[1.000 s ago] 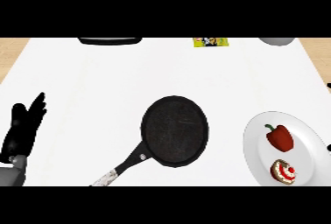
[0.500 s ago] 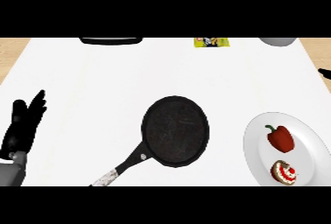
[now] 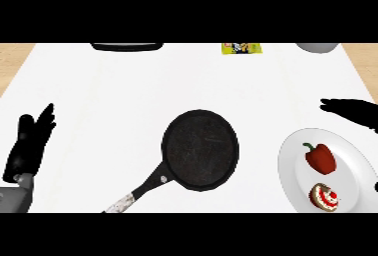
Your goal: Pick the bell pepper from the plate and place it in the pan
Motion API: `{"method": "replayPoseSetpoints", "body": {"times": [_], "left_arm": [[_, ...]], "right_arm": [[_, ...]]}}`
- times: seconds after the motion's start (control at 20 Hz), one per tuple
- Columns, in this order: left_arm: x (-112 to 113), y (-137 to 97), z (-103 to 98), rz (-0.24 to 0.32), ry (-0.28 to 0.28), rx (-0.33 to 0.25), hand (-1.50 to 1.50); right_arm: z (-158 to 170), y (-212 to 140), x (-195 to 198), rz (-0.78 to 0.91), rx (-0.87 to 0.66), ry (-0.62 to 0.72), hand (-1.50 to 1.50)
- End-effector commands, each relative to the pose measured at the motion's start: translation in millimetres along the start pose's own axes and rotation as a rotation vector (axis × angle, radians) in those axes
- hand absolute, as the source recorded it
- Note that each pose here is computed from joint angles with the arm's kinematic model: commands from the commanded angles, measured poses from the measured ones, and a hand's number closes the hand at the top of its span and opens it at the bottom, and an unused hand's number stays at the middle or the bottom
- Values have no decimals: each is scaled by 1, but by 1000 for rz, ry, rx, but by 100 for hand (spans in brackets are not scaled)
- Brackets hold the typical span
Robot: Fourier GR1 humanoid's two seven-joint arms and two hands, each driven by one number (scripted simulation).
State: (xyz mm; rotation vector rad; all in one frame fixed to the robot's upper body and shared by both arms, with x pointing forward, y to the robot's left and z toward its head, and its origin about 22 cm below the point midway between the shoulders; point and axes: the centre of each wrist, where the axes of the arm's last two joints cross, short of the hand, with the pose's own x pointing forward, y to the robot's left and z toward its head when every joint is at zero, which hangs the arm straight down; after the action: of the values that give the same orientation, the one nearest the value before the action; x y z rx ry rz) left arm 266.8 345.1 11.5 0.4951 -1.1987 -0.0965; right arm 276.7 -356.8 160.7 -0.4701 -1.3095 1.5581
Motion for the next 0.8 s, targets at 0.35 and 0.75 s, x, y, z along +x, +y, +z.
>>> {"method": "replayPoseSetpoints", "body": {"times": [0.35, 0.75], "left_arm": [[12, 5, -2, -4, 2, -1, 0], [0, 16, 5, -11, -5, -2, 0]], "right_arm": [[-15, 59, -16, 76, 102, 76, -150], [-18, 82, -12, 152, 117, 135, -150]]}}
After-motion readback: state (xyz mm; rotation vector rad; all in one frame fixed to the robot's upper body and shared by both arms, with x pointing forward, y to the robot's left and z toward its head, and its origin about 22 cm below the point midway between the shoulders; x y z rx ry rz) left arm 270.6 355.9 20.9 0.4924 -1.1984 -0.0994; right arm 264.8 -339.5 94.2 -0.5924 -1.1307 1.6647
